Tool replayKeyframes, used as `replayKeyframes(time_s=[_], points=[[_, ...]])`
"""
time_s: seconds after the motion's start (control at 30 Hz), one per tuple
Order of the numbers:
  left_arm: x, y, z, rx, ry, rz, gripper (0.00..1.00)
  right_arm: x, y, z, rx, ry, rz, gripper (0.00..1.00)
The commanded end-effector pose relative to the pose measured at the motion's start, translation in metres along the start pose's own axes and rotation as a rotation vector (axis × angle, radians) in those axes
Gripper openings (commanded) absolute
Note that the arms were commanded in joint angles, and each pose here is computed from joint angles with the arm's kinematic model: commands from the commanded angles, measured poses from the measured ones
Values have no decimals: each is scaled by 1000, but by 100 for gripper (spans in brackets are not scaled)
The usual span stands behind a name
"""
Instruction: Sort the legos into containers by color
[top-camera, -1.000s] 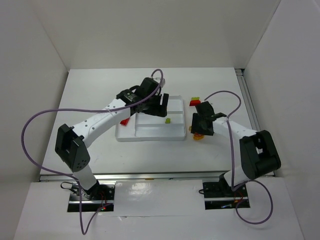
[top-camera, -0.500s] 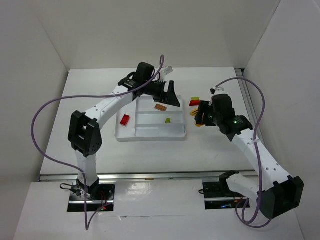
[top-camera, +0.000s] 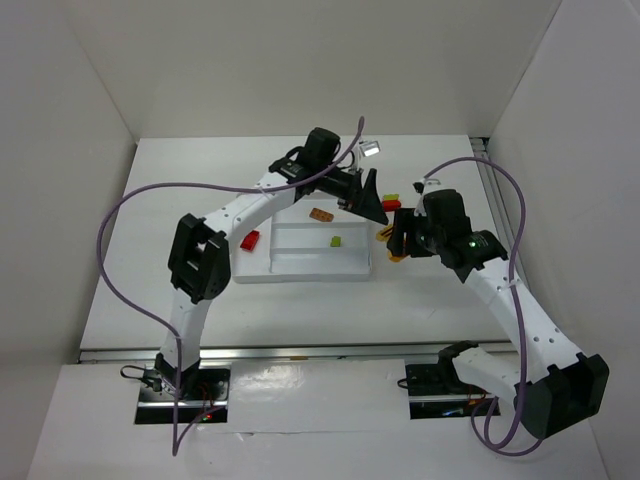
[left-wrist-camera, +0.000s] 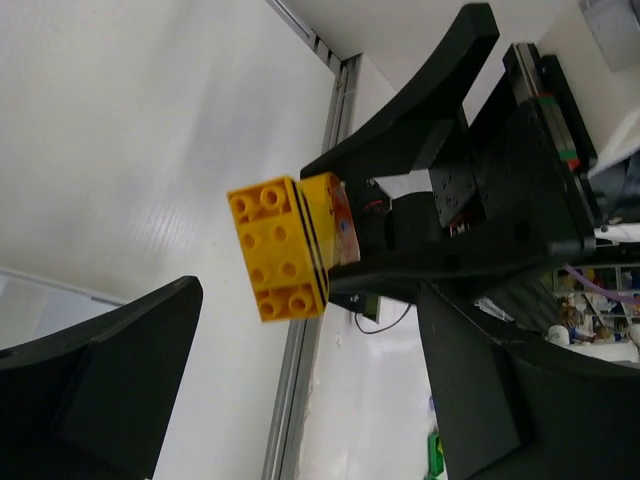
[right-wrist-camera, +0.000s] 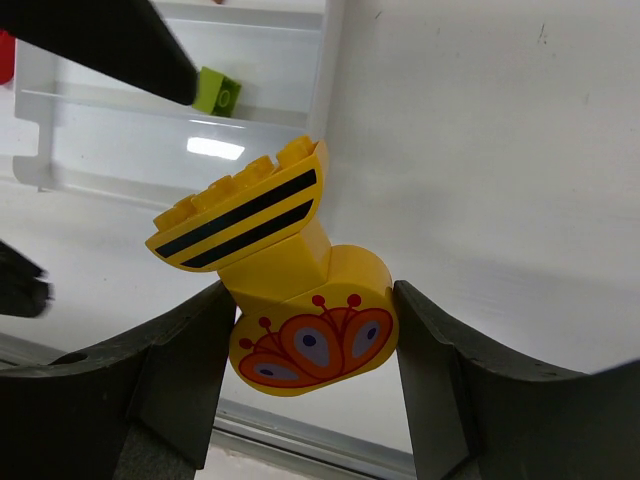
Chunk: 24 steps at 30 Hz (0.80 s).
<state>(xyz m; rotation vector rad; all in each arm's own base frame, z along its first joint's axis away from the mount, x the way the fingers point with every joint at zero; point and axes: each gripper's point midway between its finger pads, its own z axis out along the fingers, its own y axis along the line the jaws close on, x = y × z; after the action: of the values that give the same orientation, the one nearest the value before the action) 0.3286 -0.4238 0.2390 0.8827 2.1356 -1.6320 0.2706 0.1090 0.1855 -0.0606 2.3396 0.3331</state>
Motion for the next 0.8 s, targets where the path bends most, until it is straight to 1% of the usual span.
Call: replayKeyframes(time_s=[0.0,0.07,0.3,0.37,0.4,0.43,0.47,0.5,0.53,0.57,0.6,0.7,0.73,0.77], points=[[-3,1,13,-6,28,23,100,-18,8,-12,-38,-36,-21,61],[1,10,18,-10,40,4,100,-25,11,-16,-44,-55,-22,61],[0,8,20,-25,38,-1,100,-31,10,-20,-34,-77,-22,61],[5,7,22,1,55,-21,100,-30,11,-20,-43,-75,-22,61],[8,9,24,18,68,-32,98,-32,12,-20,-45,-83,-22,61],[9,1,23,58,78,-39,96,-32,12,-20,-45,-83,-22,61],[12,-6,26,89,90,-29,90,-32,12,-20,-45,-83,-22,61],[11,-9,26,108,91,-19,87,-32,12,-20,-45,-83,-22,61],[18,-9,27,135,113,-49,85,-32,12,-20,-45,-83,-22,61],[18,-12,26,158,118,-42,83,-32,12,-20,-45,-83,-22,61],[16,-17,26,182,116,-32,79,-29,11,-18,-43,-75,-22,61],[17,-18,26,193,122,-52,69,-31,11,-18,-45,-83,-22,61],[17,-15,27,186,114,-52,59,-31,11,-18,-45,-83,-22,61],[16,-17,27,197,113,-49,54,-27,10,-16,-42,-73,-22,61]])
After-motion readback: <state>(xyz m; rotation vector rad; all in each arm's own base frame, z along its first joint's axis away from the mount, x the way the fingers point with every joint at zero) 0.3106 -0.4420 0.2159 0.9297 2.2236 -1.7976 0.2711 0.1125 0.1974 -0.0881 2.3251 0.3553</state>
